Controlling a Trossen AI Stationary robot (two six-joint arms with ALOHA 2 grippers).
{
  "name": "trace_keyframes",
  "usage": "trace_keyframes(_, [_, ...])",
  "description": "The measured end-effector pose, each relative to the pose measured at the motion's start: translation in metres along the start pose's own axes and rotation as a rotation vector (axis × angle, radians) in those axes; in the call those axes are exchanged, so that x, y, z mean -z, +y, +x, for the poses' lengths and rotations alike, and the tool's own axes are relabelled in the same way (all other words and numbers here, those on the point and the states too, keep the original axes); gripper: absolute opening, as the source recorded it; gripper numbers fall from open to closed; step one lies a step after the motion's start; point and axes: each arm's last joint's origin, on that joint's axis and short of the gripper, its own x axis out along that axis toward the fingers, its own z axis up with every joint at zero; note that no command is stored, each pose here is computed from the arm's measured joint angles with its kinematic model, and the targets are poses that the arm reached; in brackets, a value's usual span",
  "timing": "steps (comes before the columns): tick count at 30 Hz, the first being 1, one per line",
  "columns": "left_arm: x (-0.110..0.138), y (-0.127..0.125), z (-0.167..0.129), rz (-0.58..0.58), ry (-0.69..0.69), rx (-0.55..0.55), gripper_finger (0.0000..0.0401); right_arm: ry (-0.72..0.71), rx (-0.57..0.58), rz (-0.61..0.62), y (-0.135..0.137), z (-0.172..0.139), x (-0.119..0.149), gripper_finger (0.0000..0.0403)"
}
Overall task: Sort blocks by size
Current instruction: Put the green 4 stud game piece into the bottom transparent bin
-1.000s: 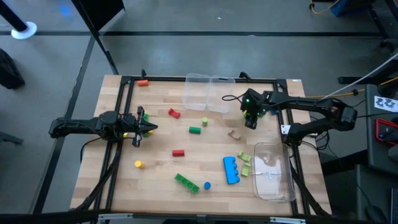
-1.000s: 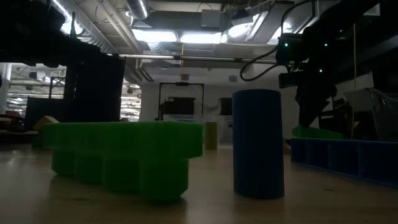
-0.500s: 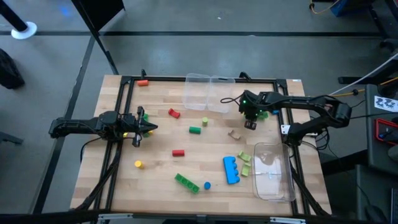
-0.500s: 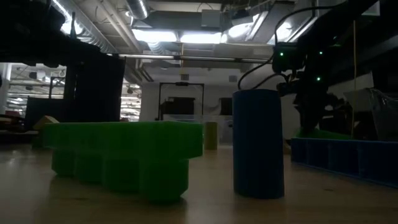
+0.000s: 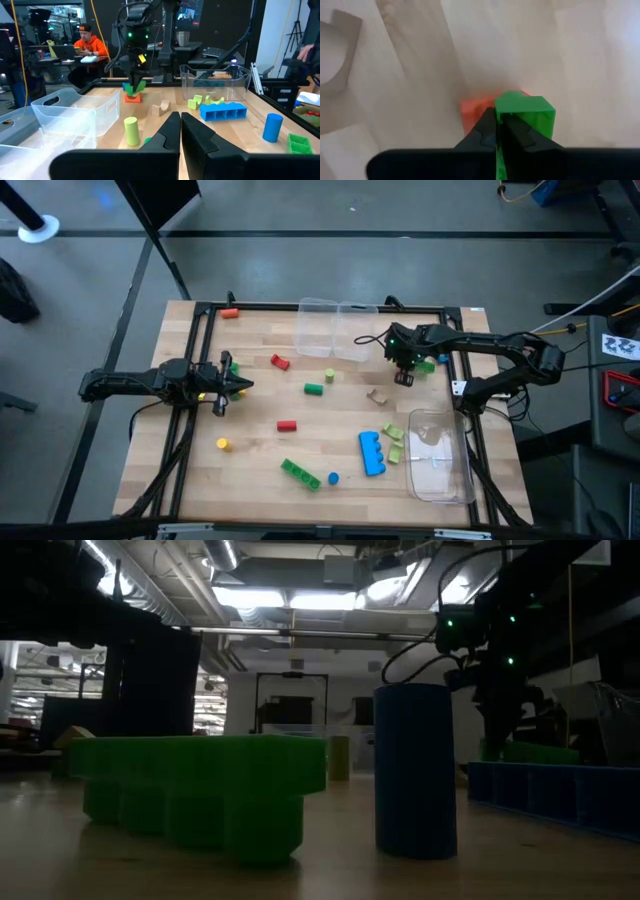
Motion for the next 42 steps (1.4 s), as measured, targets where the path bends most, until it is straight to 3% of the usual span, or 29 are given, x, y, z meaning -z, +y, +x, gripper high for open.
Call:
trace_keyframes(10, [0.000, 0.000, 0.000, 0.018, 0.000, 0.000, 0.0000, 0.038, -0.107, 0.109, -0.004, -0.077, -0.023, 0.0008])
trace_keyframes(19, [0.000, 0.000, 0.000, 0.053, 0.000, 0.001, 0.0000, 0.005, -0.325, 0.176, 0.039, -0.134, -0.037, 0.0007])
trace_keyframes(32, [0.000, 0.000, 0.000, 0.052, 0.000, 0.001, 0.0000, 0.201, -0.358, 0.374, 0.138, -0.153, -0.007, 0.0008])
trace_keyframes(42, [0.000, 0.000, 0.000, 0.056, 0.000, 0.001, 0.0000, 0.330, -0.274, 0.518, 0.182, -0.141, 0.028, 0.0013])
